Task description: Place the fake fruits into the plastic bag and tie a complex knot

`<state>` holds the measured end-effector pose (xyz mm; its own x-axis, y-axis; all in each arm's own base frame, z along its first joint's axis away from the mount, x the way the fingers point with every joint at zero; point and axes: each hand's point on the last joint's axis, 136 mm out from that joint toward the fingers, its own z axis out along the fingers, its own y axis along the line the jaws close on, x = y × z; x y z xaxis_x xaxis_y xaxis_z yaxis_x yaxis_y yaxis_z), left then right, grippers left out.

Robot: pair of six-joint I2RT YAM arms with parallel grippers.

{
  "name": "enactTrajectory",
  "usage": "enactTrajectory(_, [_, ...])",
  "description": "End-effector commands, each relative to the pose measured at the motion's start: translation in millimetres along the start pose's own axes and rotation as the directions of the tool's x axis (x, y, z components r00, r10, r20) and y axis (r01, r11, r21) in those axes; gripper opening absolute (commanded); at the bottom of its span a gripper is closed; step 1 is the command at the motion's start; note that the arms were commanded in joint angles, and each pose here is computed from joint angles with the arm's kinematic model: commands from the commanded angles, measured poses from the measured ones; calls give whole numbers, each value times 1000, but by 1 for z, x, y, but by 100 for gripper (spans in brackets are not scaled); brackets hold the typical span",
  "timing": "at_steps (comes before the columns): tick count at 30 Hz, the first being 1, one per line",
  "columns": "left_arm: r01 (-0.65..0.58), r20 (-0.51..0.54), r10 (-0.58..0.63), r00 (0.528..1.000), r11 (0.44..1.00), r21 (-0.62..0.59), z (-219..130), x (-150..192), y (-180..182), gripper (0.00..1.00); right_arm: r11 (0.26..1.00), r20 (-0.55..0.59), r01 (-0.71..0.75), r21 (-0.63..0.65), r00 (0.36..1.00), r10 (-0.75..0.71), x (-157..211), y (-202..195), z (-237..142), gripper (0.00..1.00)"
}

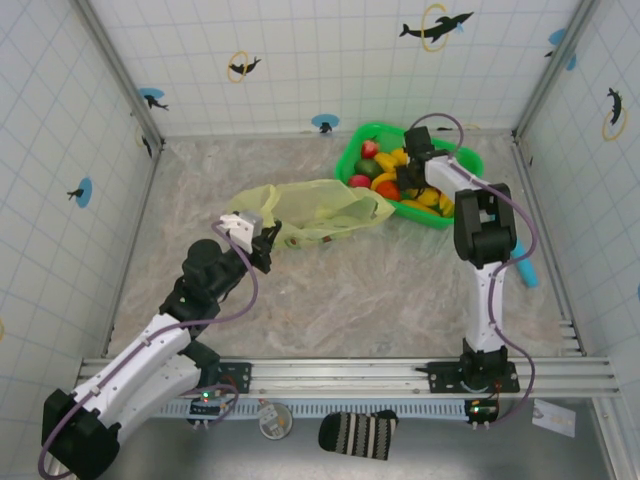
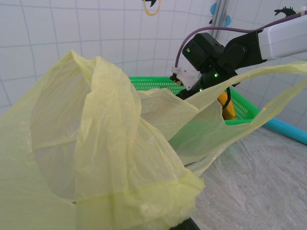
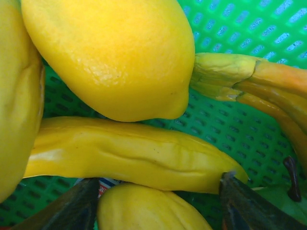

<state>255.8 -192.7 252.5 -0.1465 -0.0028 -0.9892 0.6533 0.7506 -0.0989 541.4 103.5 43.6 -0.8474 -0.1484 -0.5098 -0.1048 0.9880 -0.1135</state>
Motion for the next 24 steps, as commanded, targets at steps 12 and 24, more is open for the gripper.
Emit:
enactTrajectory(12, [11, 31, -11, 999, 1000, 18, -2, -5, -2, 0, 997, 80, -41, -64, 996, 46, -40, 1, -74, 38])
enactTrajectory(24, [13, 37, -14, 999, 1000, 20, -4, -7, -2, 0, 998, -102, 60, -2, 993, -60, 19, -1, -65, 68])
